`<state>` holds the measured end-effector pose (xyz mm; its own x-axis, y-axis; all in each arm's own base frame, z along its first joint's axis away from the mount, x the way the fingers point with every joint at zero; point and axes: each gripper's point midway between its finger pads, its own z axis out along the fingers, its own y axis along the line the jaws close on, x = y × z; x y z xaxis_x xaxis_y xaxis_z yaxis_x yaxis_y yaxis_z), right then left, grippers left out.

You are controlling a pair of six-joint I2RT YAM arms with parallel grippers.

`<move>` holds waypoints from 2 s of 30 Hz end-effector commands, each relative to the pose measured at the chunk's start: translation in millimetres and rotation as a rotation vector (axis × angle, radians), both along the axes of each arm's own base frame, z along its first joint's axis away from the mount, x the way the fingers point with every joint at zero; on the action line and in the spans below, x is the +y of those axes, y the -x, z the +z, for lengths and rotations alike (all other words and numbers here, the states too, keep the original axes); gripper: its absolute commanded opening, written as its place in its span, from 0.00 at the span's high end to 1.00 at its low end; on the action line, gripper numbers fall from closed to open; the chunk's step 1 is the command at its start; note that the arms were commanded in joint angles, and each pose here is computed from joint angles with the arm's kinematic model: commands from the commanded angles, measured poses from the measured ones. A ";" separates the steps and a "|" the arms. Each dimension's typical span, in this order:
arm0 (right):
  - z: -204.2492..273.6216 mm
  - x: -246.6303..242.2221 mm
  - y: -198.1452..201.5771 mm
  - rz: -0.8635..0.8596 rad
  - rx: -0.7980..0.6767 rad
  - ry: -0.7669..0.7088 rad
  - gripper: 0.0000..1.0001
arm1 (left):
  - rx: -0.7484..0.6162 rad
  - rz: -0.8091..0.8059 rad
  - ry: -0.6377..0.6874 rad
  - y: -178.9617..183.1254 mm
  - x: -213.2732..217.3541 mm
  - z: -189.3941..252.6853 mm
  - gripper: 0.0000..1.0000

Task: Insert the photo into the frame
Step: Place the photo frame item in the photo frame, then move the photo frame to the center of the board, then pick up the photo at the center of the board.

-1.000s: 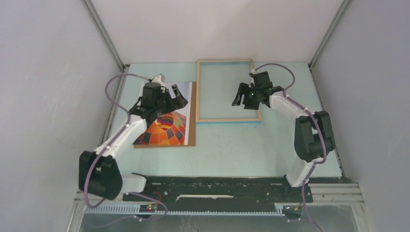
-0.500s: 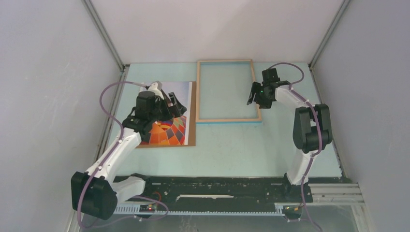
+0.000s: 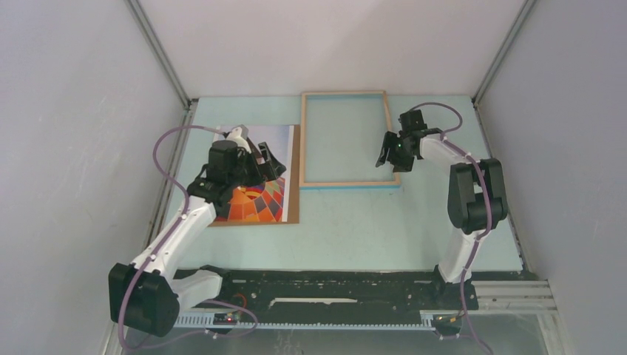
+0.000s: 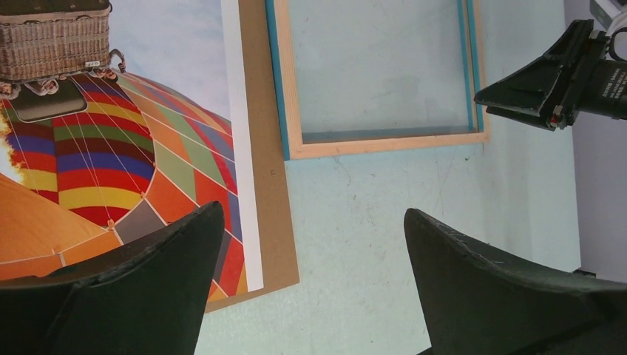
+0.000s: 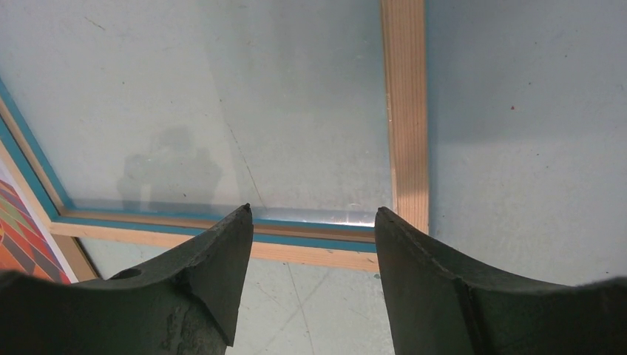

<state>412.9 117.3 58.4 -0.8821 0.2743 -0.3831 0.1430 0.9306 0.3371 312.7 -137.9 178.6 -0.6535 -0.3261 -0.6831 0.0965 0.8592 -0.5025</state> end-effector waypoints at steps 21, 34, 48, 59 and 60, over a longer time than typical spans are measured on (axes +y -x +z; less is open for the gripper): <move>-36.5 -42.2 63.7 -0.136 0.100 0.026 0.30 | 0.046 0.174 -0.013 -12.7 42.7 -2.7 0.00; 76.2 37.6 58.8 0.029 -0.209 0.021 0.25 | 0.152 0.613 -0.093 -55.0 148.2 -45.3 0.00; 90.8 308.4 72.8 0.417 -0.164 -0.574 0.26 | 0.275 0.699 -0.216 -80.9 249.1 -68.7 0.00; 19.1 354.0 57.9 0.524 -0.127 -0.459 0.32 | 0.420 0.542 -0.329 -97.4 281.0 -114.6 0.00; 10.5 349.8 54.5 0.521 -0.116 -0.439 0.32 | 0.417 0.524 -0.324 -99.4 281.3 -116.1 0.00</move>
<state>338.0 471.2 78.7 -0.9188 -0.0120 -0.3946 -0.3151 0.6246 0.7146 404.2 130.0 53.0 -0.6507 -0.5626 -0.5100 -0.5827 0.8006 -0.1397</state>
